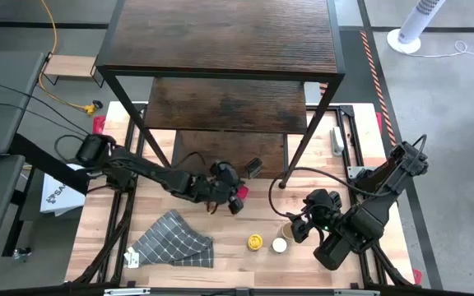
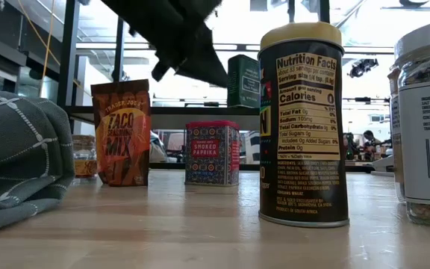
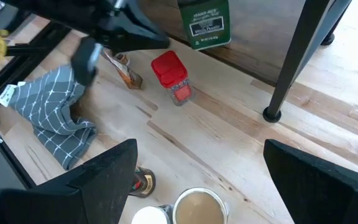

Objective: Shelf spices
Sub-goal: Put the black seasoning can on the shelf

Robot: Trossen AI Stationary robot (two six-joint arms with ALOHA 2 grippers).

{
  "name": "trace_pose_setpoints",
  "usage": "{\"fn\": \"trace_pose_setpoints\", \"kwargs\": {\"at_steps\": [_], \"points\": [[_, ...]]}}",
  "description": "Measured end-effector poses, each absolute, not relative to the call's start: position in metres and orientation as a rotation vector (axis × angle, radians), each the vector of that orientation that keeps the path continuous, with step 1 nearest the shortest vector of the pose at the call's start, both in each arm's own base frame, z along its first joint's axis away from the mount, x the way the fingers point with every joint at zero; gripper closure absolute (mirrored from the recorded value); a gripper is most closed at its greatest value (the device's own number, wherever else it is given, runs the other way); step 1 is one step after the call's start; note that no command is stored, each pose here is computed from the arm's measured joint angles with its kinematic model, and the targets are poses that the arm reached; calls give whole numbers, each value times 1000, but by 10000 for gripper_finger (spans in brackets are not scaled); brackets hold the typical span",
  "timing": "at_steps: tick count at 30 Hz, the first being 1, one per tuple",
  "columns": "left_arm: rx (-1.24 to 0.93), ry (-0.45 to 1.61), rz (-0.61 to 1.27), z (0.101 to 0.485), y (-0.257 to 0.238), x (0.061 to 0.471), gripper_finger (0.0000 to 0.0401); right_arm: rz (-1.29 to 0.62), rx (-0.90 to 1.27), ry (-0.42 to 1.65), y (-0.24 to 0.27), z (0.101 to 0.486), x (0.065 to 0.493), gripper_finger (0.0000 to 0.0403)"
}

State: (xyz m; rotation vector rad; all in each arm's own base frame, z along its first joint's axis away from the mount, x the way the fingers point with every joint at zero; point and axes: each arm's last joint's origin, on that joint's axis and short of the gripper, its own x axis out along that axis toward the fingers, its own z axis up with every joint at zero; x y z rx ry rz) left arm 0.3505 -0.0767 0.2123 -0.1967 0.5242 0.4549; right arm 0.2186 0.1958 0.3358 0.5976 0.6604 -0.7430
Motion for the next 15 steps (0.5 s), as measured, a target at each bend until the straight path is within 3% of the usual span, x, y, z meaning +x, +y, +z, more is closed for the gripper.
{"fn": "trace_pose_setpoints", "kwargs": {"at_steps": [11,15], "points": [[-227,455,567,217,-51,365,401,-738,605,694,196,335,218,57],[-308,402,444,221,-51,374,401,-735,597,697,196,335,218,57]]}}
